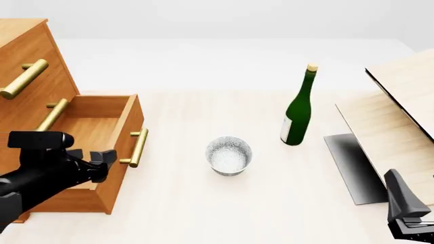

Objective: Put the bowl in the bottom drawer of the cabinet and close it.

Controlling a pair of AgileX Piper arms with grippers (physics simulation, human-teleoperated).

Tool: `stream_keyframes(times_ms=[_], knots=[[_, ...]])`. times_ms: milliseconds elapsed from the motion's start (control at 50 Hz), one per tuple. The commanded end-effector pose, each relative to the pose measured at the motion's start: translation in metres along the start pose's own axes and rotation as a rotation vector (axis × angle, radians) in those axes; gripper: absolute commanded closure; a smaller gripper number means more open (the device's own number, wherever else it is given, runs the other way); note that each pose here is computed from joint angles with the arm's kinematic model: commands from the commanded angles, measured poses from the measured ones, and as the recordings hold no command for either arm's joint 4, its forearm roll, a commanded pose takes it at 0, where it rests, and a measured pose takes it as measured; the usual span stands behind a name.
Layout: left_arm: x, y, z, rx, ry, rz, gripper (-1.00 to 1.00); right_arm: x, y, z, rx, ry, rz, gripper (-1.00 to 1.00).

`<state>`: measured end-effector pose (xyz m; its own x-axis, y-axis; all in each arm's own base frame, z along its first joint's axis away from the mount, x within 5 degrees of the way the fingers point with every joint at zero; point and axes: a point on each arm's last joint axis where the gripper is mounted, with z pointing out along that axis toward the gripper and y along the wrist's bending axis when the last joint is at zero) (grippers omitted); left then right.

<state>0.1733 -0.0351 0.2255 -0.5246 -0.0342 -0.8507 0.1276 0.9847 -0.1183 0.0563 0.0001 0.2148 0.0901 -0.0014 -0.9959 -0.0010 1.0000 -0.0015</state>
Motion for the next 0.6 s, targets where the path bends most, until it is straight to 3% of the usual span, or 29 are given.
stream_keyframes(times_ms=[20,600], knots=[[0.006,0.003,0.007,-0.013,0.016,-0.051,-1.00,0.000,0.000,0.000,0.000,0.000,0.000,-1.00],[0.023,0.000,0.028,0.002,0.065,-0.090,-1.00,0.000,0.000,0.000,0.000,0.000,0.000,-1.00]])
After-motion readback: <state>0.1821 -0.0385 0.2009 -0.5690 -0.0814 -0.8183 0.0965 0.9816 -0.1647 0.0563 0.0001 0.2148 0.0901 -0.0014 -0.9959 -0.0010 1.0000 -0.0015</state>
